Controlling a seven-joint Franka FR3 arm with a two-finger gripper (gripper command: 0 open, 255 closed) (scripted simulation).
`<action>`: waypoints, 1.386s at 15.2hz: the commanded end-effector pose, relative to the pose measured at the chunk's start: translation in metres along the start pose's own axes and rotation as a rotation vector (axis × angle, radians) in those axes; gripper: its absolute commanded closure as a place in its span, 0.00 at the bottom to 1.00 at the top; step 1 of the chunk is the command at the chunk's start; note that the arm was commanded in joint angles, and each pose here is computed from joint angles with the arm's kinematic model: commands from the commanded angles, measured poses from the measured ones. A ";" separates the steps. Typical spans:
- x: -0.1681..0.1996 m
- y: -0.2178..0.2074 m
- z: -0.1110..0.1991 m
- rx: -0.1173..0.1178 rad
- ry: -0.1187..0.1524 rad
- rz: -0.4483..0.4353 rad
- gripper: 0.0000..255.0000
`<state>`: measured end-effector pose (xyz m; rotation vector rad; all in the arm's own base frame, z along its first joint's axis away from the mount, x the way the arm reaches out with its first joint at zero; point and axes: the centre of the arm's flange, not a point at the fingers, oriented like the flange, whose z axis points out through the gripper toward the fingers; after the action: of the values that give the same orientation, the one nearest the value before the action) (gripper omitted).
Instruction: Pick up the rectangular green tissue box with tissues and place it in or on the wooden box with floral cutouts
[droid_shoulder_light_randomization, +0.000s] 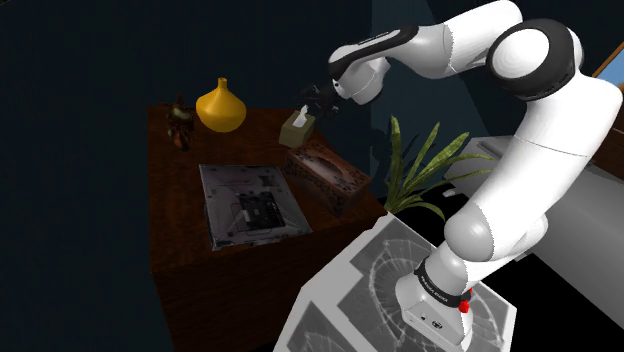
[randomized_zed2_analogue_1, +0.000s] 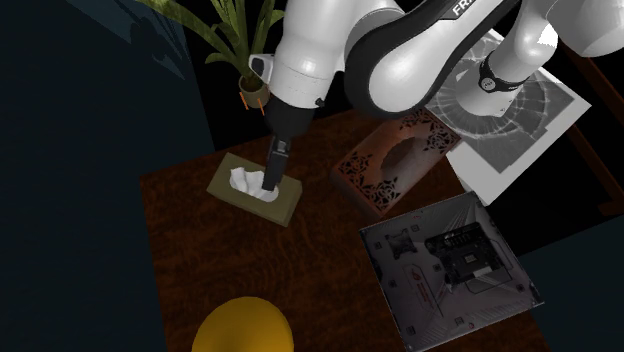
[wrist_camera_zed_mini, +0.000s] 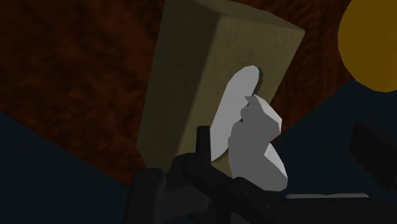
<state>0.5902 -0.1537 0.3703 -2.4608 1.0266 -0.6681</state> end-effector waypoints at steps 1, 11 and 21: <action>0.001 0.000 0.010 0.005 0.002 -0.003 0.00; 0.001 0.000 0.029 0.005 0.002 -0.003 0.00; 0.002 0.000 0.028 0.005 0.002 -0.003 1.00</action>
<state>0.6073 -0.1506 0.3487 -2.4583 1.0213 -0.6768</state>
